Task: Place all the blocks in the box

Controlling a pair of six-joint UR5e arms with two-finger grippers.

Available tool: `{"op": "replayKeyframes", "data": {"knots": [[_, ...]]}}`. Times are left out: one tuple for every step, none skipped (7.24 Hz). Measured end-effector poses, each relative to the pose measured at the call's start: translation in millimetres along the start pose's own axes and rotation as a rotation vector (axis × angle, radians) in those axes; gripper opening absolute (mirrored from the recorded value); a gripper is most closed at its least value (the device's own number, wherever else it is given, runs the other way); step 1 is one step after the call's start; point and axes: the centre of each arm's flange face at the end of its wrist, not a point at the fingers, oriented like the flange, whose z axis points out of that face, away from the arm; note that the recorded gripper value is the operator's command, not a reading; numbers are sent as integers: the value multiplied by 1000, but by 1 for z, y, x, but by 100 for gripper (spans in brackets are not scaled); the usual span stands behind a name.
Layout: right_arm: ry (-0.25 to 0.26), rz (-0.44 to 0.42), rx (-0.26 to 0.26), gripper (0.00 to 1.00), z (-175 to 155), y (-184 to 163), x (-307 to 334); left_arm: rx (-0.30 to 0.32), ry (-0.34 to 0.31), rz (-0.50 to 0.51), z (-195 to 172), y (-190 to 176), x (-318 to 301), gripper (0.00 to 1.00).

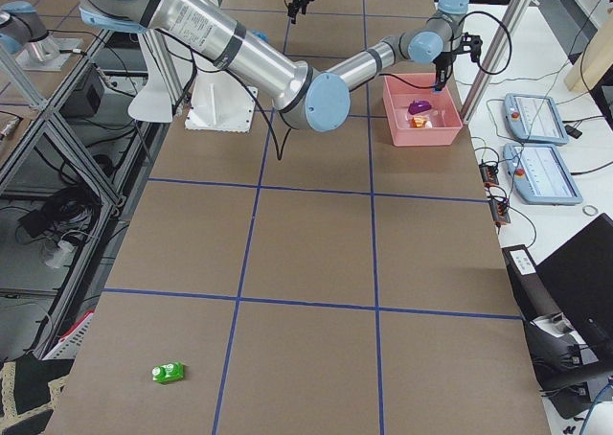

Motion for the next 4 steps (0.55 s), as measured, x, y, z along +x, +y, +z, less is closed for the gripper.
{"op": "replayKeyframes", "data": {"knots": [[18, -18, 27, 0, 18, 11, -16, -23, 14, -16, 9, 13, 9, 100], [26, -36, 56, 0, 35, 17, -25, -39, 32, -30, 16, 27, 18, 100], [32, -44, 77, 41, 44, 18, -29, -51, 45, -38, 23, 42, 25, 100], [37, -48, 93, 98, 47, 17, -31, -73, 51, -46, 30, 55, 34, 100]]}}
